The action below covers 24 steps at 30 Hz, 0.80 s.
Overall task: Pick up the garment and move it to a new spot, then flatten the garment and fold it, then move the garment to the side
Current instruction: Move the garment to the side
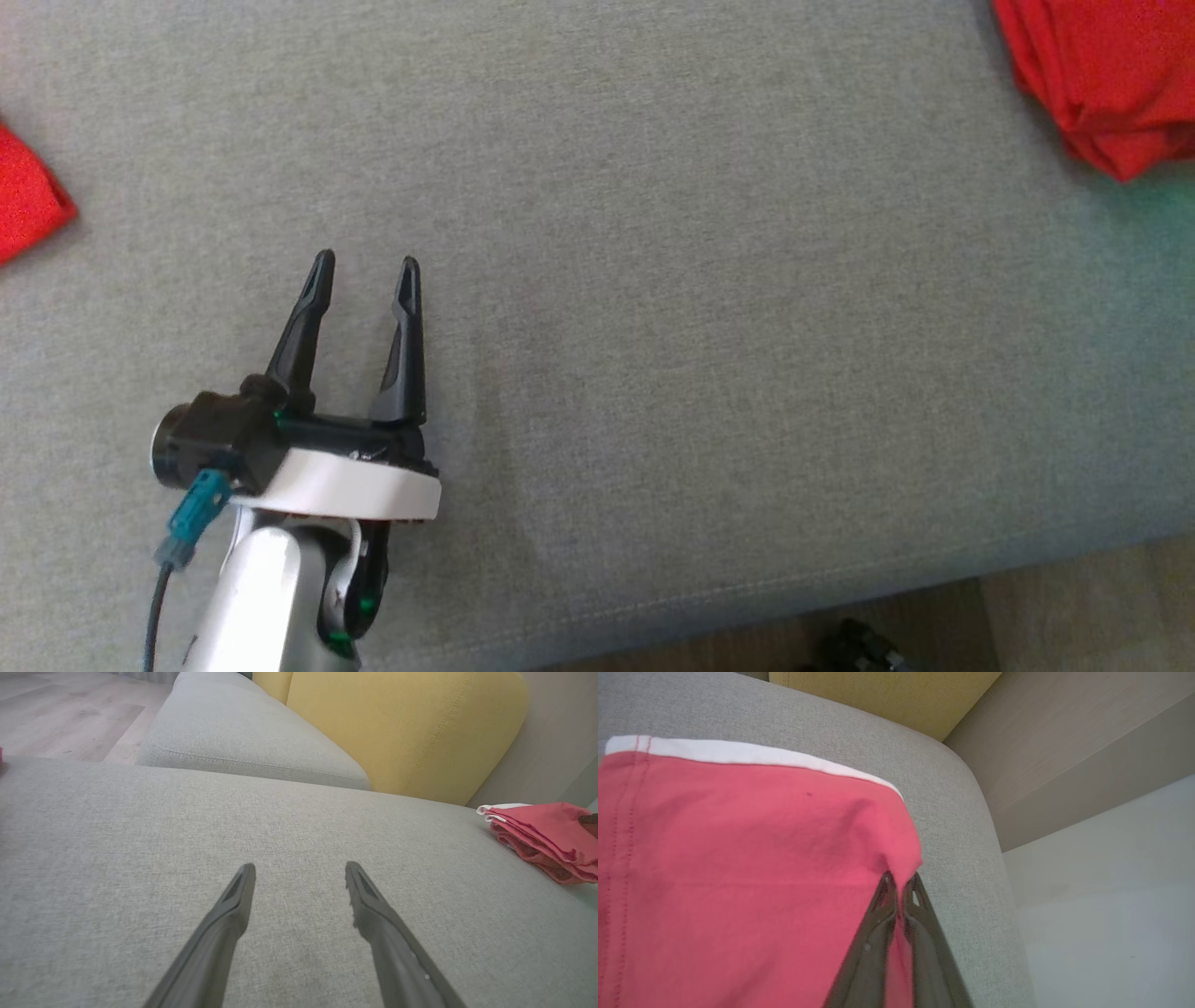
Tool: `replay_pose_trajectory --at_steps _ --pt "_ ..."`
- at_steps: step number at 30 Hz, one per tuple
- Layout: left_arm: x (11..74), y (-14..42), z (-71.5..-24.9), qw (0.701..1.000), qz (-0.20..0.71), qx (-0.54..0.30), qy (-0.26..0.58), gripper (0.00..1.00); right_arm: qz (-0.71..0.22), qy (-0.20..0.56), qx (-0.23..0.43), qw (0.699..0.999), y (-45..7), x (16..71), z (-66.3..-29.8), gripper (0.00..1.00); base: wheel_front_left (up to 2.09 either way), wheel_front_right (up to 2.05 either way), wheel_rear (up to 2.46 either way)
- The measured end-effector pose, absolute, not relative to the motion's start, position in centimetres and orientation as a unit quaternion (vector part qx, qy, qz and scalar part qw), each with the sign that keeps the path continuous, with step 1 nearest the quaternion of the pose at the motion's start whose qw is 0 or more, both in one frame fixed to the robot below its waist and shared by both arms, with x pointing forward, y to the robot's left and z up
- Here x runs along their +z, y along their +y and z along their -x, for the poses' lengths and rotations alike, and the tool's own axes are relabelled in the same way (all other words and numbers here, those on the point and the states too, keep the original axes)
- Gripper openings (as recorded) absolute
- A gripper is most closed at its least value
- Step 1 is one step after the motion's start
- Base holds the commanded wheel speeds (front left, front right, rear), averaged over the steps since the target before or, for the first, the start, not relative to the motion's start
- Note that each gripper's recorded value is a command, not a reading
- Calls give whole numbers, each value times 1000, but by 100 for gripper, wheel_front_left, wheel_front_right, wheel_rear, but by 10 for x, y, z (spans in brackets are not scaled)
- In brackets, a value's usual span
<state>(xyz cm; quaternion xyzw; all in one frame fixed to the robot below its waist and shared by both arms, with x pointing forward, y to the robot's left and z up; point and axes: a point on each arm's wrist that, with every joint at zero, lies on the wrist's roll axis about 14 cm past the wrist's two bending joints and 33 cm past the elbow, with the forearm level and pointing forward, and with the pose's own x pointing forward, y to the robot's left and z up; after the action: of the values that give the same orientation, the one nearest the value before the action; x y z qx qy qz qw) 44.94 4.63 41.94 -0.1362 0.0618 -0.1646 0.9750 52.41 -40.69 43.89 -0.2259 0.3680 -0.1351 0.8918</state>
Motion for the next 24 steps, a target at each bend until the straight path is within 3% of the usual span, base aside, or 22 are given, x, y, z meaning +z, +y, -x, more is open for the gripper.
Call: replay_pose_trajectory --at_steps 1,2,5,6,8,19,24 --pt "420 48 -449 975 136 -163 61 100 227 368 -136 892 -407 439 -525 0 0 0 0" --pt "420 49 -450 976 135 -161 61 100 229 368 -137 891 -408 439 -525 8 0 0 0" --pt "424 51 -451 977 135 -159 55 100 232 365 -142 890 -410 442 -526 42 0 0 0" --pt "425 52 -451 976 137 -157 55 100 233 365 -144 890 -411 443 -526 55 0 0 0" --pt "426 52 -451 977 138 -156 53 100 233 363 -148 890 -412 446 -526 97 0 0 0" --pt "445 53 -449 977 139 -156 33 100 236 323 -127 908 -385 458 -530 100 0 0 0" --pt "460 59 -446 979 140 -145 16 100 221 263 -90 935 -346 476 -544 100 0 0 0"
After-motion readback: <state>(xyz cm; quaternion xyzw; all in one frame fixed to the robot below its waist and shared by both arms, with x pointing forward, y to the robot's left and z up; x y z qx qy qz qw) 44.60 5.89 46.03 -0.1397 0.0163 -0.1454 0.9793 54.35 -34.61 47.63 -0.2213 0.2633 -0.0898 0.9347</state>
